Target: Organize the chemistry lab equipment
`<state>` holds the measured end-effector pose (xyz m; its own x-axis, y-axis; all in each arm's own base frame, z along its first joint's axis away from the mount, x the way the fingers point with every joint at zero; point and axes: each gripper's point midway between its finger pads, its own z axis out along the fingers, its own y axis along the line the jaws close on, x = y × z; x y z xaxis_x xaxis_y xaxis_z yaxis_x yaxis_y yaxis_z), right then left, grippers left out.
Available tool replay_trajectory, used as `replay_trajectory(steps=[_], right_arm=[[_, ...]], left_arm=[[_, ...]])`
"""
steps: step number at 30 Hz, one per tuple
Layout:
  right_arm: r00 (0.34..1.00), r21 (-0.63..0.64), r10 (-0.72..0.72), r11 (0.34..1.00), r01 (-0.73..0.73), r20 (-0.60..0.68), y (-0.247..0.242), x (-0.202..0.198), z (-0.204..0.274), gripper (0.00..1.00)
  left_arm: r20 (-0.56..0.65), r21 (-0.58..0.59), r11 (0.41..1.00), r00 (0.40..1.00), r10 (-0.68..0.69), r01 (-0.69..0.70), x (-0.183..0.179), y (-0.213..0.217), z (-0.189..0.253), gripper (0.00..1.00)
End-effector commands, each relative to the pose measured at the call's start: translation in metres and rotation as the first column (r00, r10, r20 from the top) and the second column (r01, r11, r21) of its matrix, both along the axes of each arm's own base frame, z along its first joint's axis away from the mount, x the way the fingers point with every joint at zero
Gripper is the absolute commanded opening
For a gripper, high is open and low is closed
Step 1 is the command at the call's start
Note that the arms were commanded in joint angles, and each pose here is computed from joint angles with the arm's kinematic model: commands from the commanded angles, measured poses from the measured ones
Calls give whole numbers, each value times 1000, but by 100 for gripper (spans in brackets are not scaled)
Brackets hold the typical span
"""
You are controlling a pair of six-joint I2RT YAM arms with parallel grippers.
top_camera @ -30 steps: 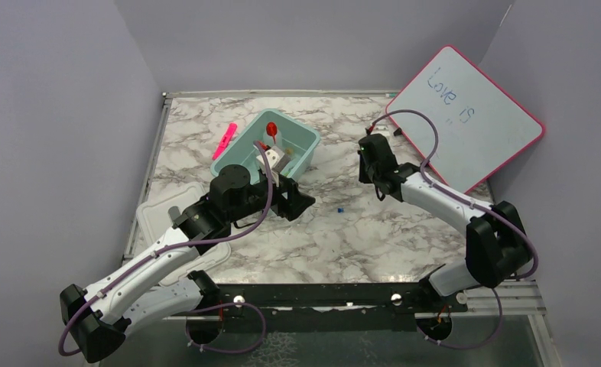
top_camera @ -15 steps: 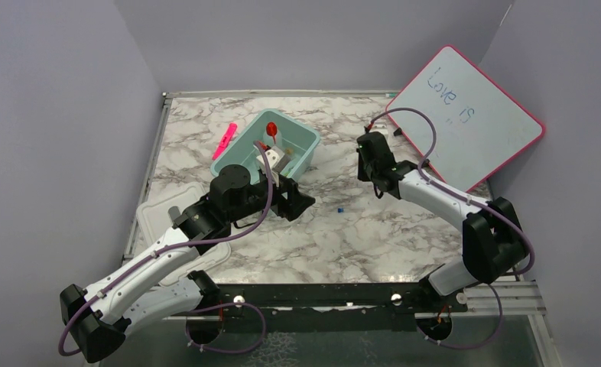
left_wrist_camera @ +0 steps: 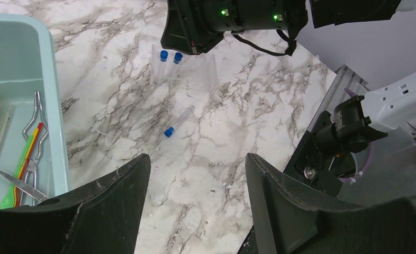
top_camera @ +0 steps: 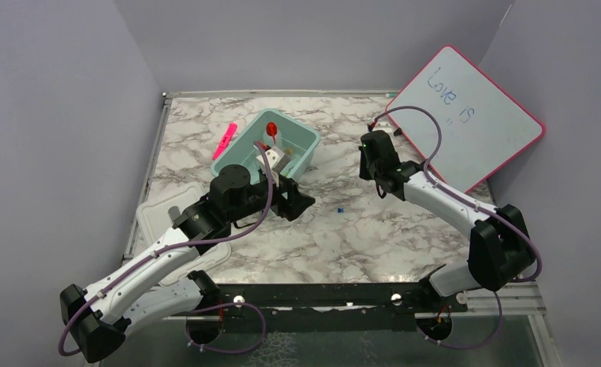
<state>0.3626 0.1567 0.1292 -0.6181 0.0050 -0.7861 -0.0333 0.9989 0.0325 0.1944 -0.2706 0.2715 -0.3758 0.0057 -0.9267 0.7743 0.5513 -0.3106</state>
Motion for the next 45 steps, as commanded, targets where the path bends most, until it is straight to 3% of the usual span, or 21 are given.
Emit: replay_trajectory(steps=[1,33,45], right_arm=[[1000,5,10,1000,-10,-3,1,-1,1,17],[998,-20,-21,1000,19,-59,-9,-14,-23,14],[1000,13,-9,1000,9,13,-3,-4,13,21]], left_arm=[[22,-17,1000,1000,-8,9,0,-1,7,69],[22,-13,1000,1000,-13,13,0,-2,7,69],[21,-12,1000,1000,-11,11,0,-2,7,69]])
